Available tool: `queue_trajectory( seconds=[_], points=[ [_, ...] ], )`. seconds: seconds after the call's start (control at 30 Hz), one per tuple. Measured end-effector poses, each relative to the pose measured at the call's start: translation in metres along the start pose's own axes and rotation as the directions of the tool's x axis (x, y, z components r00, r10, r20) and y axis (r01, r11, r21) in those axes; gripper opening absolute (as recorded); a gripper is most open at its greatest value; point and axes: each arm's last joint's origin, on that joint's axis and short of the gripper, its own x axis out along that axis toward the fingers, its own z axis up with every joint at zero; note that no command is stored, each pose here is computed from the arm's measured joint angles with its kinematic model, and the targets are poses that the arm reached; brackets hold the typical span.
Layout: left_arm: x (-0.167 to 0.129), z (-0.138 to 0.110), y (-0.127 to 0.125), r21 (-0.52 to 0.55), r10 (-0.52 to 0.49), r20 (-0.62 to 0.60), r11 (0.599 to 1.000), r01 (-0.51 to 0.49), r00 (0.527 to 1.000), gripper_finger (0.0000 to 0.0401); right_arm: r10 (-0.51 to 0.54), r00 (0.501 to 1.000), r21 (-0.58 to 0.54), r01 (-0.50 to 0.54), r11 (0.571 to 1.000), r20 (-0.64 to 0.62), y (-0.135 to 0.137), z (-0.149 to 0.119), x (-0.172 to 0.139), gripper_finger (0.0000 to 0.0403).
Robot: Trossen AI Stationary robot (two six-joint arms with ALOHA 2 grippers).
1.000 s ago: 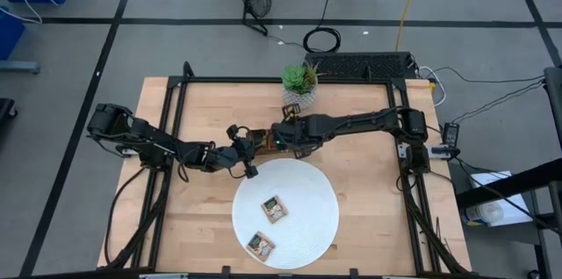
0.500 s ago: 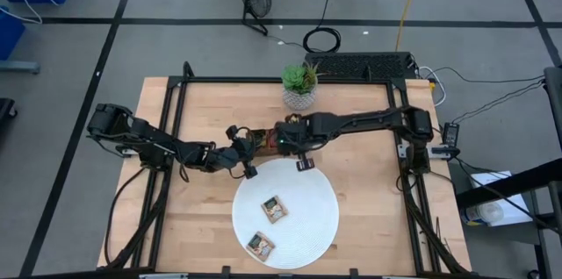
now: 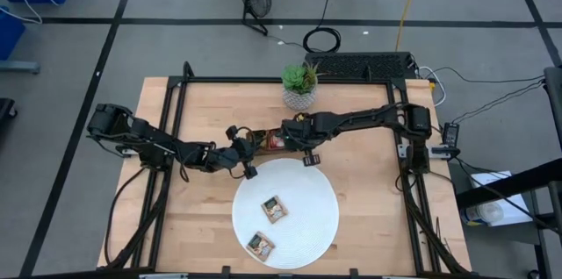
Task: Pick & Place Tea
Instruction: Put the vanilla tea bag into the wooden organizer
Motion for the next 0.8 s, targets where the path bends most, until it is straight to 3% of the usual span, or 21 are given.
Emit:
queue_trajectory(
  seconds=[0.5,0.8],
  points=[
    [0.0,0.0,0.0,-0.015,-0.001,0.002,1.0,0.001,1.0,0.0044,-0.017,1.0,0.011,0.017,1.0,-0.001,0.011,-0.016,0.023,0.0],
    [0.0,0.002,0.0,-0.024,-0.003,0.015,1.0,0.003,1.0,0.0044,-0.223,0.974,-0.038,0.222,0.974,-0.04,0.025,-0.01,0.019,0.0]
  ],
)
